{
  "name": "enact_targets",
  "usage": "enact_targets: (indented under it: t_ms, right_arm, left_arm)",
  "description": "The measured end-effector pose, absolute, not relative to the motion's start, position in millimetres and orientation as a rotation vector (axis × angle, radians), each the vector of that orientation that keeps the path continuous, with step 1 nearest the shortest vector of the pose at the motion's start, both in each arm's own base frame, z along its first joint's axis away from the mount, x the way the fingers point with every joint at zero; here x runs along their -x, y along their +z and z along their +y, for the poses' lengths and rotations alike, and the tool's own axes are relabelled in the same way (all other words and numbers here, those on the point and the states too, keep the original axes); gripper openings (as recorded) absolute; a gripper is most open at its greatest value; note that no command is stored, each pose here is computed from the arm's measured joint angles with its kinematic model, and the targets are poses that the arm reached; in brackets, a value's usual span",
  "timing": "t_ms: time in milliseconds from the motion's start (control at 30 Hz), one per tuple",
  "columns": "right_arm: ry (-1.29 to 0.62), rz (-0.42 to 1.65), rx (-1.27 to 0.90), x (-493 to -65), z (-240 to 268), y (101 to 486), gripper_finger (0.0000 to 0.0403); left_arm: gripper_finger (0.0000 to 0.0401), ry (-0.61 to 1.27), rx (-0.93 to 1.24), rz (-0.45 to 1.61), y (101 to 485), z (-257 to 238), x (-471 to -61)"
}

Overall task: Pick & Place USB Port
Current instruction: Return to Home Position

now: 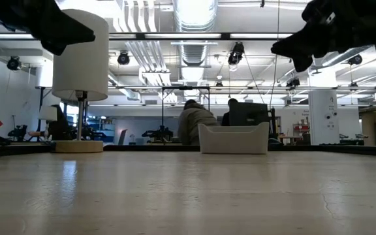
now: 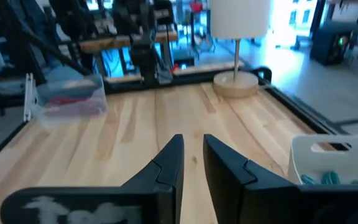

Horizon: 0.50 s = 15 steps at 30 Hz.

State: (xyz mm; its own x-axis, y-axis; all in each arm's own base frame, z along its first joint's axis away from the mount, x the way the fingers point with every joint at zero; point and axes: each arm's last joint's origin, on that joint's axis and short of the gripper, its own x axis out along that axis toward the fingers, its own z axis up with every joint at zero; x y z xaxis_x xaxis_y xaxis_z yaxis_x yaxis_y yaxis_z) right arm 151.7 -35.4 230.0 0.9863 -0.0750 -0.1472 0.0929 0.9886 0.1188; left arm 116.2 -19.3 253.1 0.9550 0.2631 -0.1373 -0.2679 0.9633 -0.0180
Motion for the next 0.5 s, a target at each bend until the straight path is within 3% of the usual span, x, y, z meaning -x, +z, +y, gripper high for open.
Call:
enact_targets:
  t_ms: [500]
  right_arm:
    - [-0.078, 0.029, -0.112, -135.3, -31.0, 206.0, 0.0056]
  left_arm:
    - [0.0090, 0.253, -0.018, 0.037, 232.2, -14.4, -99.5]
